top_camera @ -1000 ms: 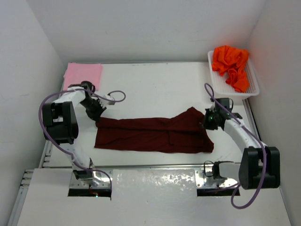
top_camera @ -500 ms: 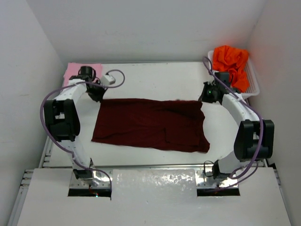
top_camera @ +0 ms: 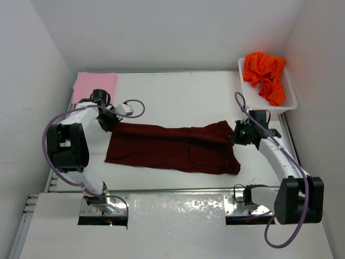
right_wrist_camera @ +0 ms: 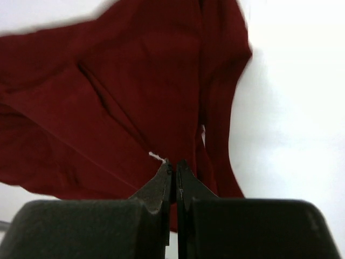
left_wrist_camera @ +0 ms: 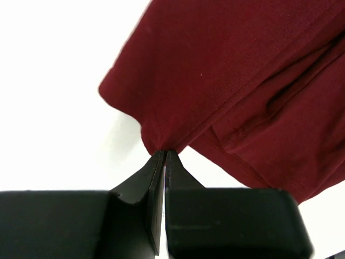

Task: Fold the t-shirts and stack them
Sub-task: Fold the other side of the tshirt into a rectangle

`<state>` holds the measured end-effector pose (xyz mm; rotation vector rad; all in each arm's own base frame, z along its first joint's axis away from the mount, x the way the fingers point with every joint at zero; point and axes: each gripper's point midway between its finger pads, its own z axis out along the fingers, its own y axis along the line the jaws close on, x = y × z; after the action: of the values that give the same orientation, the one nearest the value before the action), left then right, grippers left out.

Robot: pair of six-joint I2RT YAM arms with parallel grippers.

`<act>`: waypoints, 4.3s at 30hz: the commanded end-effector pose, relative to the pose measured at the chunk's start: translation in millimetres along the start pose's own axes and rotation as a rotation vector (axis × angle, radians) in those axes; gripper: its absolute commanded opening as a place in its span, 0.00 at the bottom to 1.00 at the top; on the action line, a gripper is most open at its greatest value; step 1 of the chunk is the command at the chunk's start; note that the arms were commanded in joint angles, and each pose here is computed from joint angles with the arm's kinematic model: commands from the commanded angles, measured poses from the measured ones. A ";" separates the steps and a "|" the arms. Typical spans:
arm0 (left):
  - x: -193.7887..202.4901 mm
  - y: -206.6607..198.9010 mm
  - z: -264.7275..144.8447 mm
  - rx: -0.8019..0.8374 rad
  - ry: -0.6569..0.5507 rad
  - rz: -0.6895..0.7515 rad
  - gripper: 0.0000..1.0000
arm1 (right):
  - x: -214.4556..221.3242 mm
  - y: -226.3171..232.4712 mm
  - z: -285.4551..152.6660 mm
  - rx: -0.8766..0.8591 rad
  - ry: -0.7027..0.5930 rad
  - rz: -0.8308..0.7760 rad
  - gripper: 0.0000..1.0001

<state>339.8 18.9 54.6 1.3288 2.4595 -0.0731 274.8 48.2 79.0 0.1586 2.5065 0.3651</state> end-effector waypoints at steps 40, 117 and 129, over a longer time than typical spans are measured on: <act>-370.4 -261.1 77.4 0.518 -0.391 0.222 0.34 | 94.3 -7.9 44.8 -0.058 0.118 0.187 0.00; -310.5 -202.2 61.8 0.402 -0.456 -0.217 0.00 | -39.9 5.4 61.9 -0.048 -0.017 -0.067 0.00; -307.9 -179.7 84.1 0.269 -0.442 -0.322 0.00 | -63.6 -9.5 95.7 0.013 -0.056 -0.100 0.00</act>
<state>354.4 -353.8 44.0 0.9525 2.3078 -0.7897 346.4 61.8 19.7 0.0756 2.5635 0.3904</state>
